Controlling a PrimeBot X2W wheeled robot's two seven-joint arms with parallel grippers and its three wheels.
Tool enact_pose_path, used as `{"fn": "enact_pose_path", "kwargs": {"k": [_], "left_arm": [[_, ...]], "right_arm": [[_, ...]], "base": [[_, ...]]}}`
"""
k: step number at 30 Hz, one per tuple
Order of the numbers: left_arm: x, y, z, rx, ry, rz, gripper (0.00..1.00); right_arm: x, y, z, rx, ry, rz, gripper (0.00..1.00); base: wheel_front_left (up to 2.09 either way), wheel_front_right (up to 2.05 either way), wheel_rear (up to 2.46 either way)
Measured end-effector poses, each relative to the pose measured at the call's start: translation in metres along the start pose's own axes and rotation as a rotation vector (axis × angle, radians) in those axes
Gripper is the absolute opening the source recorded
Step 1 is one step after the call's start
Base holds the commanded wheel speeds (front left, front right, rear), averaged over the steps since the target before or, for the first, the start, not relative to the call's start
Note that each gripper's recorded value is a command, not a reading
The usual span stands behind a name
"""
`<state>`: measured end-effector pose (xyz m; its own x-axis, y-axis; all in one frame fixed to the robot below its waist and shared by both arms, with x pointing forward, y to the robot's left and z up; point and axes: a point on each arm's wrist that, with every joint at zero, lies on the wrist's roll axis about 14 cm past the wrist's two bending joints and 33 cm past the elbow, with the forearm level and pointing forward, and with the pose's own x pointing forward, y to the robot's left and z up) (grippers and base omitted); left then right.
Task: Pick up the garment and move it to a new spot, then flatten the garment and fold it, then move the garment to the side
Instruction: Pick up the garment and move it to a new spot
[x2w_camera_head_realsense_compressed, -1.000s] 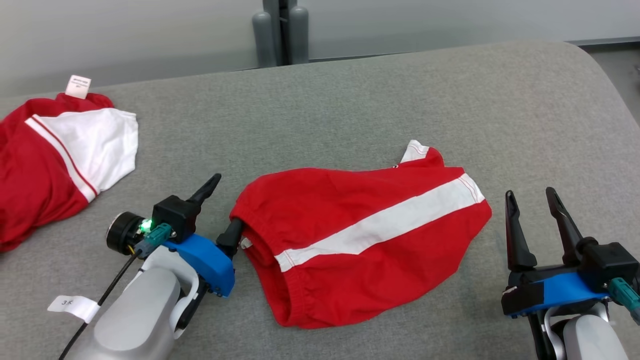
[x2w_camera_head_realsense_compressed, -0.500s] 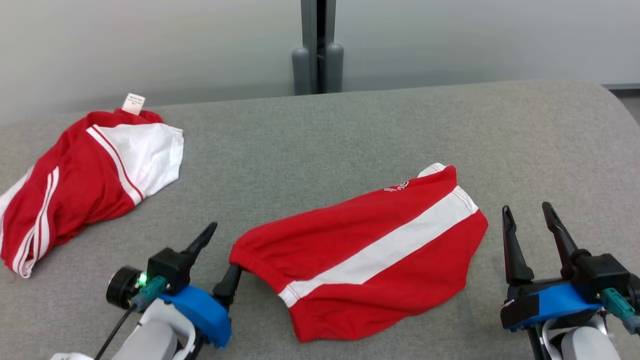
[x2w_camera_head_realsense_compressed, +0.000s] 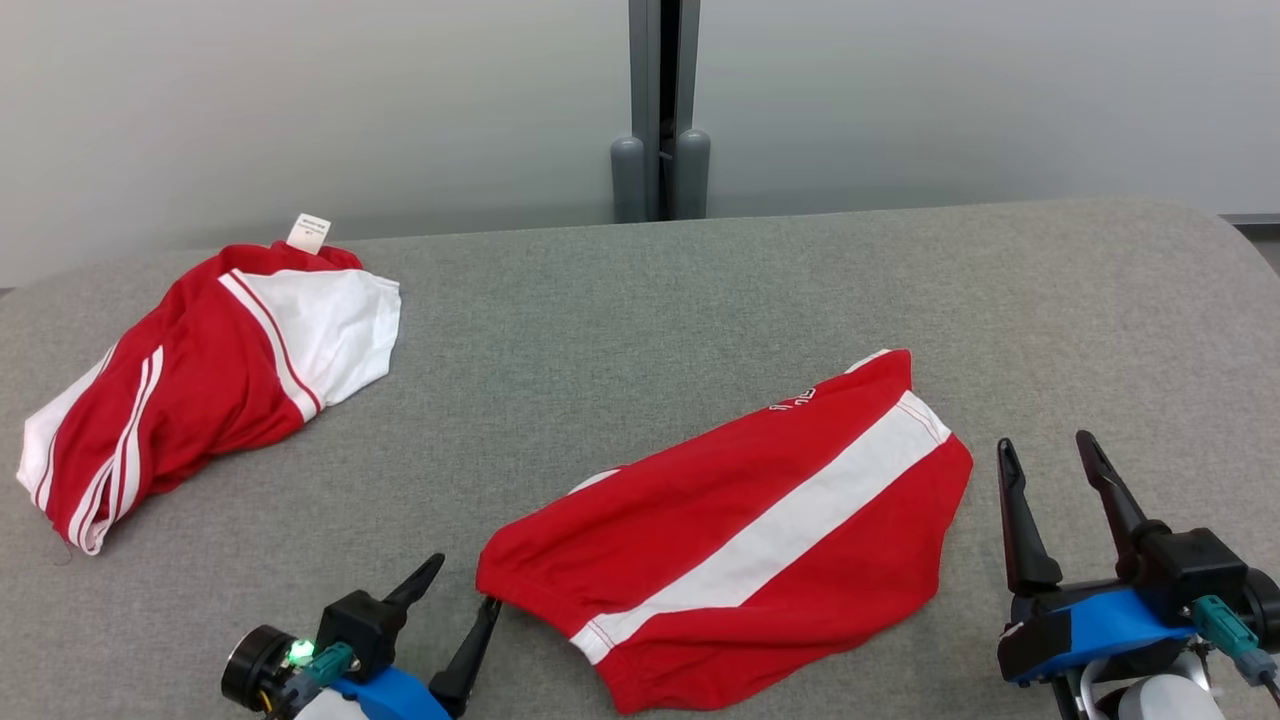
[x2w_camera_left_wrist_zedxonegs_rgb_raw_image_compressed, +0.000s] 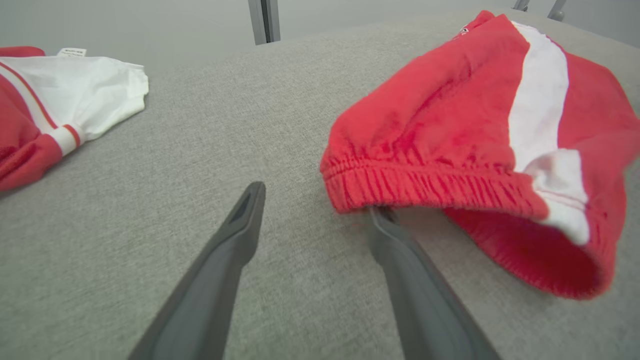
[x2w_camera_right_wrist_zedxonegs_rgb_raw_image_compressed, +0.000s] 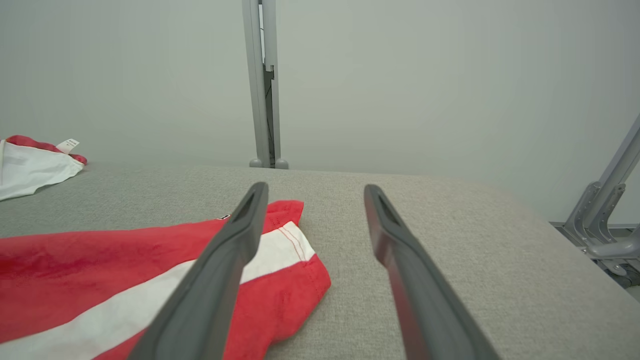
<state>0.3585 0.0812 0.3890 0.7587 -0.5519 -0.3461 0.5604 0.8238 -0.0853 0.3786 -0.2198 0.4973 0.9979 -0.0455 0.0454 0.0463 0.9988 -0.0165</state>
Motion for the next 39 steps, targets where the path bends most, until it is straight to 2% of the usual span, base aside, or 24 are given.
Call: {"fn": "enact_pose_path", "kwargs": {"k": [8, 20, 27, 34, 39], "left_arm": [[-0.009, 0.008, -0.005, 0.021, 0.019, 0.003, 1.00], [-0.022, 0.036, 0.043, -0.006, -0.144, 0.143, 1.00], [-0.038, 0.054, 0.064, -0.073, -0.240, 0.270, 1.00], [-0.044, 0.040, 0.065, -0.204, -0.303, 0.326, 1.00], [-0.047, 0.036, 0.059, -0.201, -0.298, 0.345, 1.00]], "right_arm": [[-0.002, -0.002, -0.001, 0.000, 0.002, -0.007, 1.00], [-0.008, -0.011, 0.005, -0.007, -0.013, -0.031, 1.00], [-0.013, -0.012, 0.010, -0.013, -0.028, -0.035, 1.00], [-0.021, -0.012, 0.011, -0.017, -0.031, -0.032, 1.00], [-0.024, -0.002, 0.006, -0.003, -0.016, -0.007, 1.00]], "base": [[0.00, 0.00, 0.00], [0.00, 0.00, 0.00], [0.00, 0.00, 0.00], [0.00, 0.00, 0.00], [0.00, 0.00, 0.00]]}}
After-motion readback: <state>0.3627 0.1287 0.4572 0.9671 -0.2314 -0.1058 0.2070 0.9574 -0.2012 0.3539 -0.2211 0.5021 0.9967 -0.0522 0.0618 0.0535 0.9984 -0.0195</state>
